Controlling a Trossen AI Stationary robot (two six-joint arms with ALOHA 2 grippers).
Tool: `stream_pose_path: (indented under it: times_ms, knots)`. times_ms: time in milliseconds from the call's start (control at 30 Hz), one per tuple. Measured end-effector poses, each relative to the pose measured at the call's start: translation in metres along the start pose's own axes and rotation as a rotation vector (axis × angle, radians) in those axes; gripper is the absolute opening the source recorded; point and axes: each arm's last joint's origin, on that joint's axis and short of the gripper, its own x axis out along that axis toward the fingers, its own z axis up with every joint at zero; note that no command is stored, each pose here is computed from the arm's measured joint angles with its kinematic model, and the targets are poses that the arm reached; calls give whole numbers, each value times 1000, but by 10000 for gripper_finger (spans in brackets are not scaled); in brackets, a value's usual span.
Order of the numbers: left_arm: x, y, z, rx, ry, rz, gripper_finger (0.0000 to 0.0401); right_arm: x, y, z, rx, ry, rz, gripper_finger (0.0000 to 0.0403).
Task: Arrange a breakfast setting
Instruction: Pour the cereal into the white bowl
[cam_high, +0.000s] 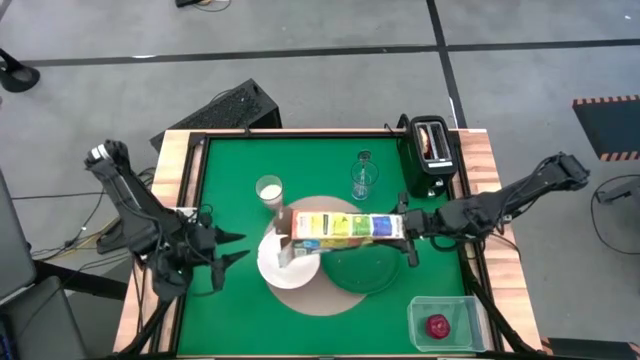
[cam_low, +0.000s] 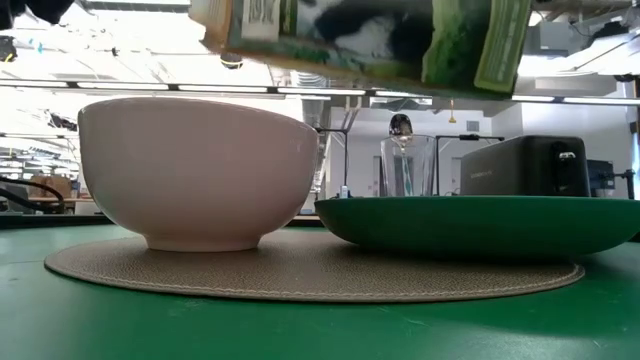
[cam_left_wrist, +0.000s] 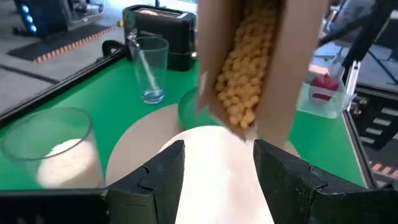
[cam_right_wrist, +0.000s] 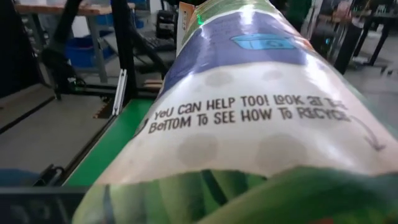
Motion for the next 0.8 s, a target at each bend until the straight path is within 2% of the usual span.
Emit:
stream_pose_path:
  times_ms: [133, 233, 433, 800]
  knots:
    - [5, -6, -7, 34, -23, -15, 178, 6, 1, -5, 23, 43, 11, 240]
    - [8, -6, -13, 44, -51, 16, 178, 13, 1, -2, 22, 84, 7, 240]
    - [12, -6, -22, 43, -81, 46, 178, 18, 3, 6, 9, 84, 19, 240]
    - [12, -6, -23, 29, -91, 47, 178, 19, -3, 2, 21, 139, 0, 240]
